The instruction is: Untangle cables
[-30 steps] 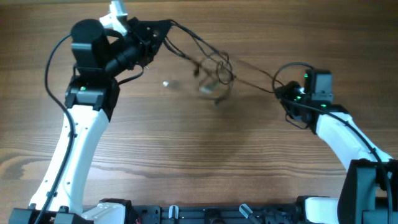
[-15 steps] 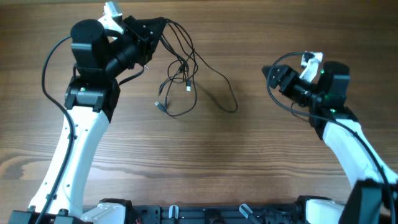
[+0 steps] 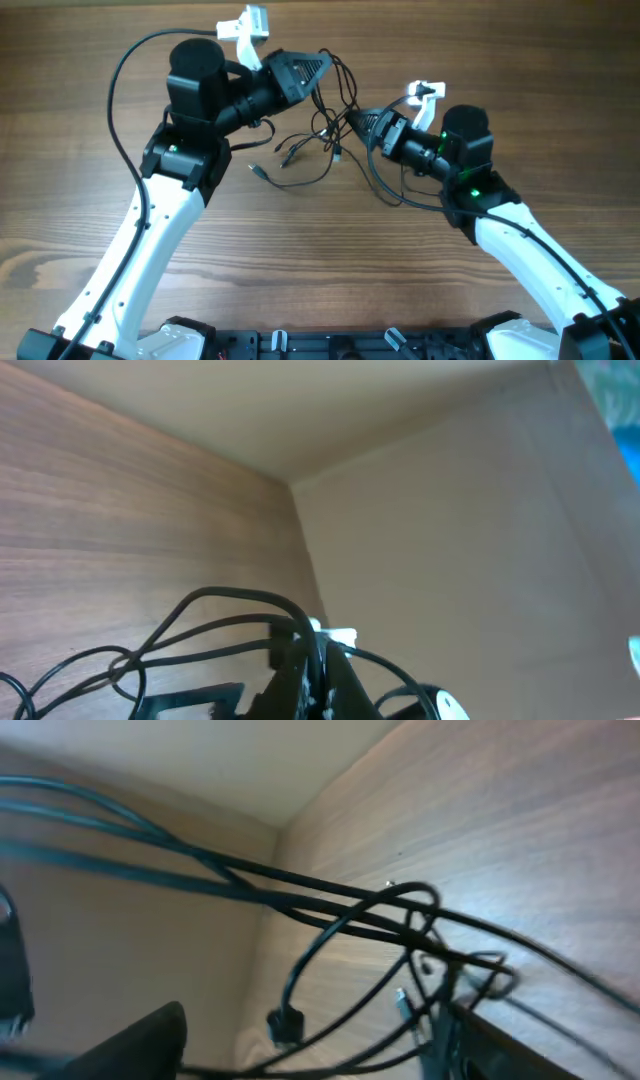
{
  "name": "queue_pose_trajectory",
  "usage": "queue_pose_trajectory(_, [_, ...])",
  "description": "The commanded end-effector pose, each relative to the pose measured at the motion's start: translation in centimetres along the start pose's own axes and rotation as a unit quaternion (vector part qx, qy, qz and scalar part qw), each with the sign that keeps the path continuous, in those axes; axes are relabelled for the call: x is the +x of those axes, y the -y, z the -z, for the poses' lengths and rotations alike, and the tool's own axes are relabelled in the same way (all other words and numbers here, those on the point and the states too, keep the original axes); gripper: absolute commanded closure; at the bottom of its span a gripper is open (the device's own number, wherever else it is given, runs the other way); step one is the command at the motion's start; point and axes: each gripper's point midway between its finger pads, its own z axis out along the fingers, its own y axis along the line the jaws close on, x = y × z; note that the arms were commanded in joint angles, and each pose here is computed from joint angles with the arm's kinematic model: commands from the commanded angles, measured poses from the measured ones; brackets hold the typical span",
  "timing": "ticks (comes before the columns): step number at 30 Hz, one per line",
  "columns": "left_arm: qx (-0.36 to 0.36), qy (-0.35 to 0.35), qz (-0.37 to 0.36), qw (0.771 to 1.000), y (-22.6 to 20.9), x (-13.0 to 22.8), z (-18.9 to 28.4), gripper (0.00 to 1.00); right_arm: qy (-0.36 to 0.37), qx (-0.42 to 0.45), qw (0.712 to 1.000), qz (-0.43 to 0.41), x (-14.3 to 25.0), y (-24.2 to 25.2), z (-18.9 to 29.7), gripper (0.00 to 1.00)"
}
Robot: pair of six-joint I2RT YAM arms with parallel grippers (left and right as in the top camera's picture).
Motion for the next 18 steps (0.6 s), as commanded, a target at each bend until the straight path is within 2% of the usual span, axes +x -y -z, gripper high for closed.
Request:
queue_pose_trajectory(1, [0.042, -0.021, -0.051, 0.998, 3.6, 1.4, 0.0, 0.96, 0.035, 0.029, 0.996, -0.081, -0.4, 0.9, -0.8, 0.21])
queue_pose_trajectory(2, [0.045, -0.027, -0.052, 0.997, 3.9, 1.9, -0.2, 0.96, 0.036, 0.029, 0.994, -0.101, -0.4, 1.1, -0.9, 0.23])
queue_pose_trajectory(3, [0.049, -0.036, -0.053, 0.997, 4.3, 2.6, -0.5, 0.96, 0.034, 0.029, 0.991, -0.122, -0.3, 1.4, -1.2, 0.33])
queue_pose_trajectory(4, [0.051, -0.039, -0.053, 0.997, 4.4, 2.8, -0.6, 0.96, 0.033, 0.032, 0.991, -0.129, -0.2, 1.7, -1.4, 0.45])
queue_pose_trajectory(5, [0.05, -0.038, -0.053, 0.997, 4.4, 2.8, -0.6, 0.96, 0.03, 0.035, 0.991, -0.125, -0.1, 1.8, -1.4, 0.67])
queue_pose_trajectory(6, [0.042, -0.032, -0.055, 0.997, 4.0, 2.5, -0.5, 0.96, 0.028, 0.035, 0.991, -0.123, -0.1, 1.8, -1.4, 0.77])
queue_pose_trajectory(9, [0.002, -0.017, -0.101, 0.995, 1.3, 0.9, 0.5, 0.96, 0.013, 0.011, 0.994, -0.112, -0.9, 1.2, -0.2, 0.89])
queue_pose_trajectory(12, [-0.062, -0.005, -0.093, 0.994, -2.9, -1.0, 2.5, 0.96, -0.003, -0.036, 0.997, -0.062, -2.8, 0.1, 2.5, 0.89])
queue_pose_trajectory(15, [-0.08, -0.005, -0.074, 0.994, -4.5, -1.6, 3.7, 0.96, 0.028, -0.02, 0.999, -0.037, -5.5, 2.2, 4.7, 0.85])
queue_pose_trajectory(16, [-0.062, -0.022, -0.088, 0.994, -3.9, -1.1, 3.7, 0.96, 0.05, 0.002, 0.998, -0.041, -6.6, 3.5, 5.5, 0.79])
queue_pose_trajectory(18, [0.013, -0.079, -0.149, 0.986, -1.5, 1.3, 3.4, 0.96, 0.094, 0.05, 0.993, -0.045, -8.6, 6.2, 6.9, 0.46])
